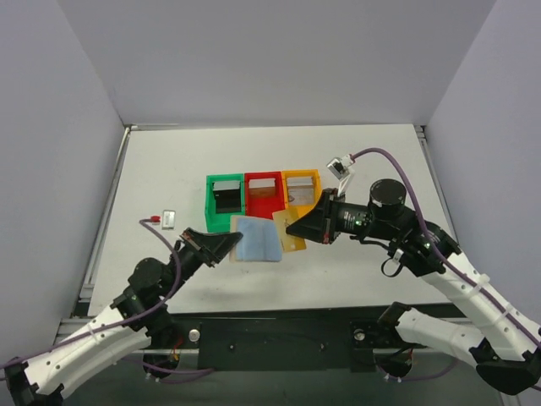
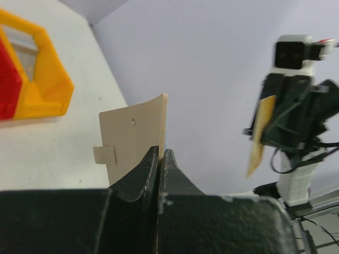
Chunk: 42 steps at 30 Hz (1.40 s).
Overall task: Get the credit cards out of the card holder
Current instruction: Place the card holder at the center of the board.
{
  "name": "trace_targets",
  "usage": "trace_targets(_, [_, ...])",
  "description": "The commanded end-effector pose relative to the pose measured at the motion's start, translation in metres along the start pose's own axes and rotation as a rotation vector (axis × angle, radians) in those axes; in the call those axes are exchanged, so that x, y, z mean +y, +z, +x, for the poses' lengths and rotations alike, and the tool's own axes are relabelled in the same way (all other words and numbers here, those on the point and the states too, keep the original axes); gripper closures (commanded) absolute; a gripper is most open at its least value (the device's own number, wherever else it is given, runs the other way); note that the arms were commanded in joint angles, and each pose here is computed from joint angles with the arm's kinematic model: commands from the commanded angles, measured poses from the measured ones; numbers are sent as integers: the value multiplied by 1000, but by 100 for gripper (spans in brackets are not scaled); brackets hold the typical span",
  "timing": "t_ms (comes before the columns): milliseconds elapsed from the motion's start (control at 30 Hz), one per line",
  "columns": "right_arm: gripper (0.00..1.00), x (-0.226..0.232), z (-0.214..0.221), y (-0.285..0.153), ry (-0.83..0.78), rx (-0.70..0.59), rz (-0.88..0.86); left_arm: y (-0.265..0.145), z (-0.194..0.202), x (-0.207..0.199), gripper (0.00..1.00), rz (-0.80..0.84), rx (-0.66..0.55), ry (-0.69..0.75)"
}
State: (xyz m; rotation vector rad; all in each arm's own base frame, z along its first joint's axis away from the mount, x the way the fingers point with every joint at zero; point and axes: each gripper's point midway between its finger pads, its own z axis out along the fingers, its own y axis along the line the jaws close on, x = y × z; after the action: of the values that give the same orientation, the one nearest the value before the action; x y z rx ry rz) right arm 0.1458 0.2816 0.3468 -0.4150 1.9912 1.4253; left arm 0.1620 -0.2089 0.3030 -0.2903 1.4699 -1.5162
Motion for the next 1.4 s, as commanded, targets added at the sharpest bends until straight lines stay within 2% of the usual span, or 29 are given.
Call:
trace_targets(0, [100,-19,5,-7,-62,12,91,17,31,14,100,14,90,-75])
trace_targets(200, [100,-31,12,-12,-78,16,131,32,58,35,100,-30,152,-47])
trace_targets(500, [100,-40,20,-15,-88,25,161,14,96,118,100,-236,209,-112])
trace_targets(600, [100,-42,21,-15,-91,26,168,2,95,137,100,-328,204,-82])
trace_targets(700, [100,-43,20,-15,-100,25,173,-24,92,176,100,-502,179,-53])
trace_targets(867, [100,-44,20,-13,-105,33,174,-41,81,192,100,-604,141,-31])
trace_targets(933, [100,-45,20,-11,-103,38,177,-46,78,195,86,-625,138,-17])
trace_targets(967, [100,-46,20,-12,-102,37,179,-47,77,193,73,-623,137,-13])
trace_targets(1000, [100,-46,20,-10,-102,42,179,-51,77,196,68,-639,144,-4])
trace_targets(1033, [100,-45,20,-10,-105,40,177,-52,77,196,36,-643,148,2])
trace_targets(1100, [100,-45,19,-10,-107,40,177,-53,74,193,22,-651,149,12])
trace_targets(1233, [100,-44,19,-10,-111,46,174,-57,60,180,18,-677,152,55])
trace_targets(1367, [100,-44,19,-9,-135,72,174,-56,34,143,18,-621,123,104])
